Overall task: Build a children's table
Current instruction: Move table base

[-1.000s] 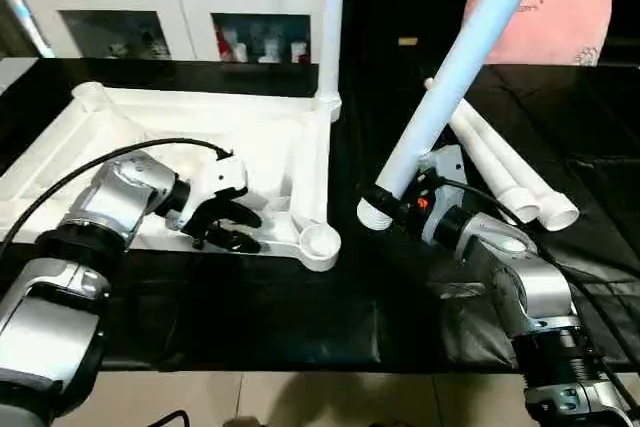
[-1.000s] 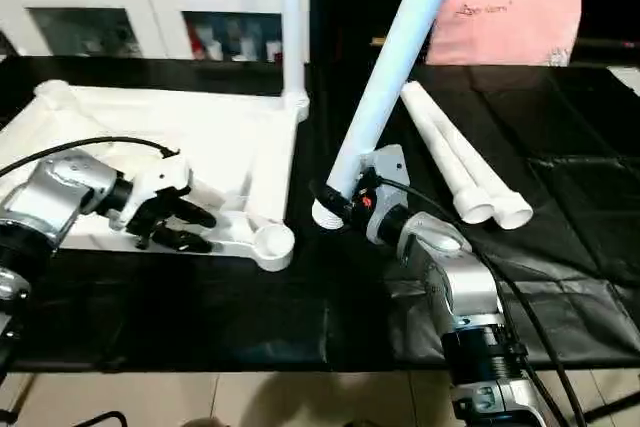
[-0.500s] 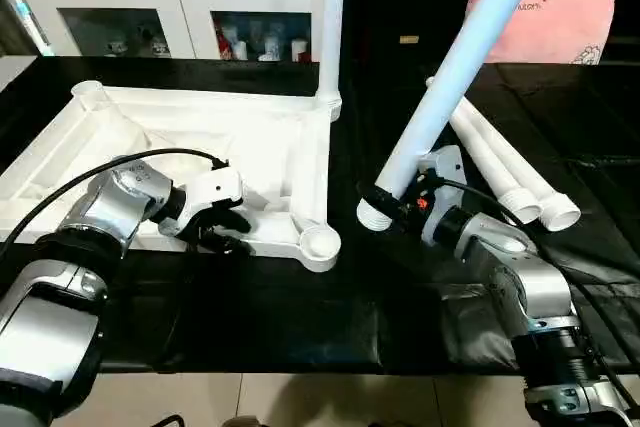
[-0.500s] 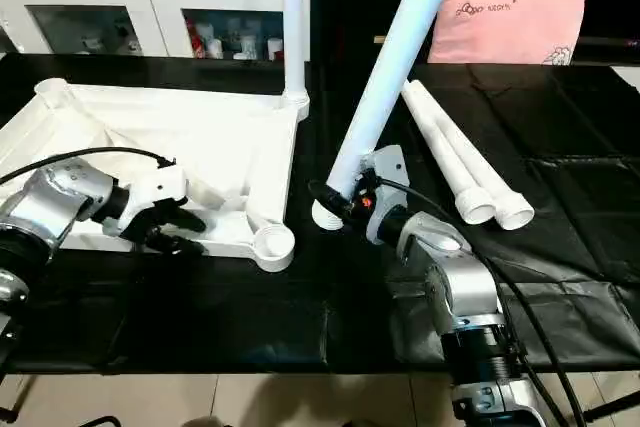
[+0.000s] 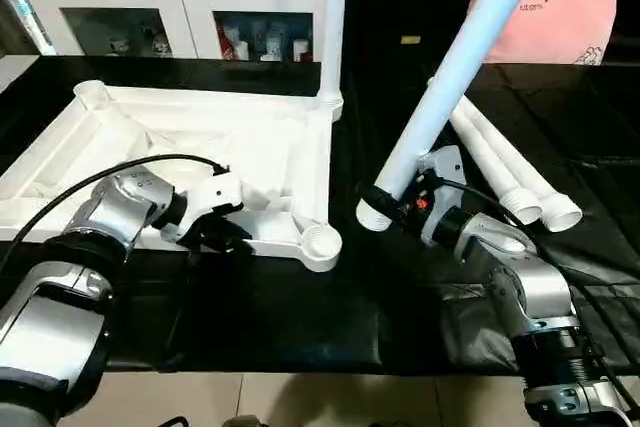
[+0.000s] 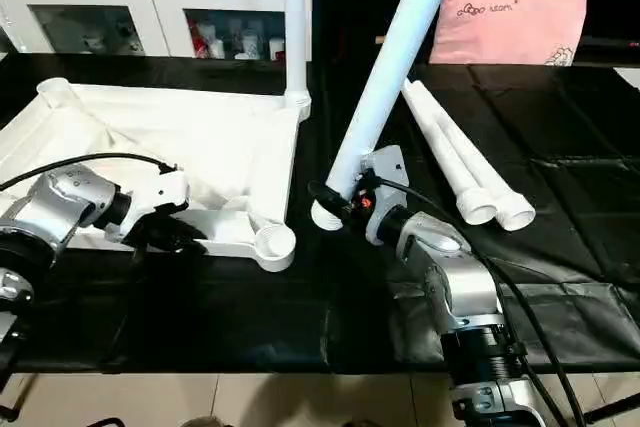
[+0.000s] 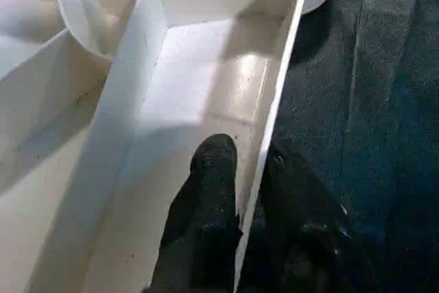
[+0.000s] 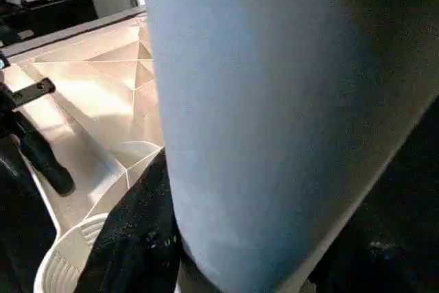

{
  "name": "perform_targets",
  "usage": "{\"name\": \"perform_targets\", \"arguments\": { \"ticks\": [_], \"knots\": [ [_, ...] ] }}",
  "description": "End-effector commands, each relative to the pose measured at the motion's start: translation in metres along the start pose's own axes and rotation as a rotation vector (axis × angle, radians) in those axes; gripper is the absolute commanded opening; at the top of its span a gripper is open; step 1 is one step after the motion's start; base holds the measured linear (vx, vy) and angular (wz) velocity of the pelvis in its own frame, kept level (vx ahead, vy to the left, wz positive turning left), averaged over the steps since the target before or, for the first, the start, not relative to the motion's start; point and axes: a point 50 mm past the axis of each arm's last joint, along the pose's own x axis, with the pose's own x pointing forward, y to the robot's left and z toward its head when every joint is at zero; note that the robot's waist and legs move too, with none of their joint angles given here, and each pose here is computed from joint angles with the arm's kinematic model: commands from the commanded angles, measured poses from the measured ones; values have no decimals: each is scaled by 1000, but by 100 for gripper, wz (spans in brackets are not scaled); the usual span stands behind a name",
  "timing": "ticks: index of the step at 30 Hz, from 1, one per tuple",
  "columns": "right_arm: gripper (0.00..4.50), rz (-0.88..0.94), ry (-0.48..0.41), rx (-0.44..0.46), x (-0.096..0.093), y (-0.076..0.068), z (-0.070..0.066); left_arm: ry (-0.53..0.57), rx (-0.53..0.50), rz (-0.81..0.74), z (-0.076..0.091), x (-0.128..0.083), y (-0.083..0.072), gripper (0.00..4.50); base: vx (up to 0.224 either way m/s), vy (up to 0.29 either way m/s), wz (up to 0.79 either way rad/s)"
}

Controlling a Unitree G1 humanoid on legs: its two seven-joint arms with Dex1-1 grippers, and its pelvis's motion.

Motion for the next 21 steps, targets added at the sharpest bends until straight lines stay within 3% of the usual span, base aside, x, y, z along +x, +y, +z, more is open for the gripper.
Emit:
{"name": "perform_targets", "arguments": {
  "ticks": [1,5,10,15,17,21],
  "knots": [
    [195,9,-7,-3,-1,2,2,-29,6,3,8,-5,3,41,0,0,0],
    [195,11,-6,-5,0,2,1,-18,-16,-25,5,-4,1,12,0,0,0],
    [195,12,-9,-8,-1,2,2,-57,-120,-33,2,5,-4,0,0,0,0],
    [195,11,-12,-7,0,2,2,-101,-196,64,5,20,-3,0,0,0,0],
    [195,15,-12,-5,0,3,2,-155,-254,126,13,31,-3,0,0,0,0],
    [195,20,-8,-4,1,3,1,-162,-175,103,18,44,-12,0,0,0,0]
  ]
}}
